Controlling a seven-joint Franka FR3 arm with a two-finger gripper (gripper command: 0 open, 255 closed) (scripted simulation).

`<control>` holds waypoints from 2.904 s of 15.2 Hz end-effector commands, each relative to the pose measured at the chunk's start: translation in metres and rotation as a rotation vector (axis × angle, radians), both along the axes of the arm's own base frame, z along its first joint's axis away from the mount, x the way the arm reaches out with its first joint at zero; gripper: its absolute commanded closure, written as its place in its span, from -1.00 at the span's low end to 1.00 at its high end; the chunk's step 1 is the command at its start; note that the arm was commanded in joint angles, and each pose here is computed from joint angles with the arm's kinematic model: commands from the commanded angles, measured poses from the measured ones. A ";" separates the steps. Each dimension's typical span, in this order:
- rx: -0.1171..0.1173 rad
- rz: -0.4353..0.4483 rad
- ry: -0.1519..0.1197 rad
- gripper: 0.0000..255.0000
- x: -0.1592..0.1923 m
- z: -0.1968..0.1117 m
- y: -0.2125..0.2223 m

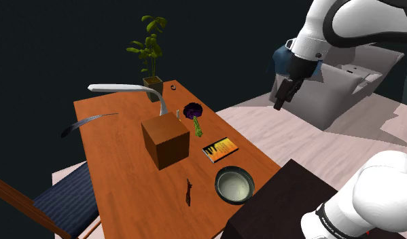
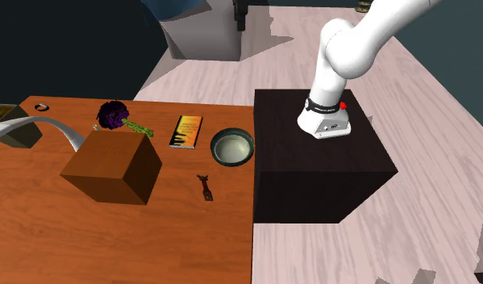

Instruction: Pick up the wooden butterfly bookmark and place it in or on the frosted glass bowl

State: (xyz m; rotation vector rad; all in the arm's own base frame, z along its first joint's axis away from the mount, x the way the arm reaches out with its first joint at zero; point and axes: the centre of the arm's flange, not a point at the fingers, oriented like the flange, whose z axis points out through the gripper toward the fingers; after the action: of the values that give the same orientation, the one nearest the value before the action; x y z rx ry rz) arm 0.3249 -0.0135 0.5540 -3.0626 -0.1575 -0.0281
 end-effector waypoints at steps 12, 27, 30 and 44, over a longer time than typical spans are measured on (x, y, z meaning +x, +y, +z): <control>0.061 -0.369 0.009 -1.00 -0.003 -0.113 0.084; 0.144 -0.872 0.022 -1.00 0.043 -0.259 0.200; 0.161 -0.973 0.025 -1.00 0.058 -0.287 0.221; 0.199 -1.203 0.031 -1.00 0.107 -0.386 0.271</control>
State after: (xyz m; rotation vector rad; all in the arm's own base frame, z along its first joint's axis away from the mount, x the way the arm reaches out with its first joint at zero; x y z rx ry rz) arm 0.4324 0.2568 0.1726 -2.4659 1.5293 -0.0549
